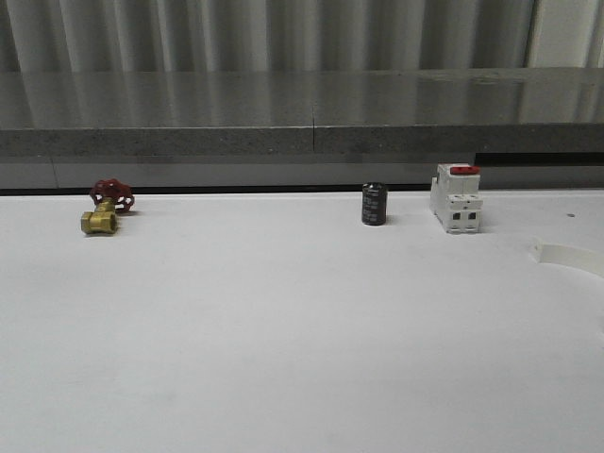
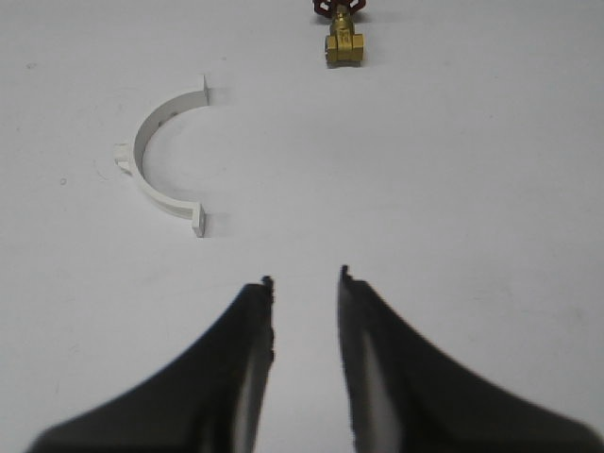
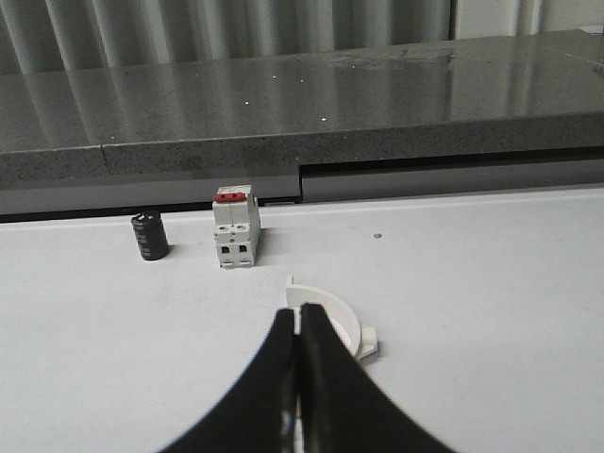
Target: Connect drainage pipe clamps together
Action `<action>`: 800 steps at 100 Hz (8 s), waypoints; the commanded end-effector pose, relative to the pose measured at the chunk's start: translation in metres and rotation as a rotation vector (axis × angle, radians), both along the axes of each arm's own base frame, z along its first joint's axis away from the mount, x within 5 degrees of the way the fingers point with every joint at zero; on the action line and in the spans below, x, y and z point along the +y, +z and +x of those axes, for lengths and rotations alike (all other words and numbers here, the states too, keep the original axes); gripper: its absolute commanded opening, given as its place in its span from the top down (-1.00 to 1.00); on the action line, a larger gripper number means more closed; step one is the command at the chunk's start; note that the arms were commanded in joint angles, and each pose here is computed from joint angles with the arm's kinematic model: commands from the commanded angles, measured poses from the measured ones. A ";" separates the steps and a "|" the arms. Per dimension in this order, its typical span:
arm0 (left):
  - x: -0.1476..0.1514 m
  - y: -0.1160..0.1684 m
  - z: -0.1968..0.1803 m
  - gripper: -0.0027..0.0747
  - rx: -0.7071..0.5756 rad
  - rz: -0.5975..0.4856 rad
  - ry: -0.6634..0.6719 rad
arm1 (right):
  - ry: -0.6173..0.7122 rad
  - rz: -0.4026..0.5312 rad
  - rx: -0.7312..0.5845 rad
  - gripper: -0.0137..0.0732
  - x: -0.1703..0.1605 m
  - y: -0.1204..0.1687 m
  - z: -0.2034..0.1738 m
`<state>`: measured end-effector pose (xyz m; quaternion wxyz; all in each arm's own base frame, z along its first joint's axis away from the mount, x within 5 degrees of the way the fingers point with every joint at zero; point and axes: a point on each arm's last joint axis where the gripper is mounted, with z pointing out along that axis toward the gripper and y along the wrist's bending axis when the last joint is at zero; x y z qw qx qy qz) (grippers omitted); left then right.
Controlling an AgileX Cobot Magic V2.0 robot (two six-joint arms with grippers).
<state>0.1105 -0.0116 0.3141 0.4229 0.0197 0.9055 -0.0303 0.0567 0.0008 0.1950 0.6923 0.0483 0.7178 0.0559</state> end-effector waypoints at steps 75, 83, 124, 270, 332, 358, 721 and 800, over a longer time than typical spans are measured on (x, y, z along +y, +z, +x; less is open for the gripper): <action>-0.006 0.010 0.106 -0.51 0.115 -0.022 0.030 | -0.008 -0.006 -0.105 0.84 -0.001 0.013 -0.002; 0.001 0.007 0.130 -0.51 0.166 -0.009 0.045 | -0.008 -0.006 -0.105 0.84 -0.001 0.013 -0.002; 0.065 -0.038 0.219 -0.51 0.363 0.005 0.108 | -0.008 -0.006 -0.105 0.84 -0.001 0.013 -0.002; 0.118 -0.137 0.287 0.87 0.530 0.066 0.120 | -0.008 -0.006 -0.105 0.84 -0.001 0.013 -0.002; 0.032 -0.072 0.267 0.98 0.557 -0.080 0.039 | -0.008 -0.006 -0.105 0.84 -0.001 0.013 -0.002; -0.064 -0.064 0.261 0.98 0.521 -0.101 -0.048 | -0.008 -0.006 -0.105 0.84 -0.001 0.013 -0.002; 0.007 -0.011 -0.062 0.57 -0.425 -0.131 0.027 | -0.008 -0.006 -0.114 0.84 -0.001 0.013 -0.002; 0.008 -0.011 -0.063 0.98 -0.428 -0.125 0.027 | -0.002 -0.026 0.244 0.84 0.000 0.093 0.057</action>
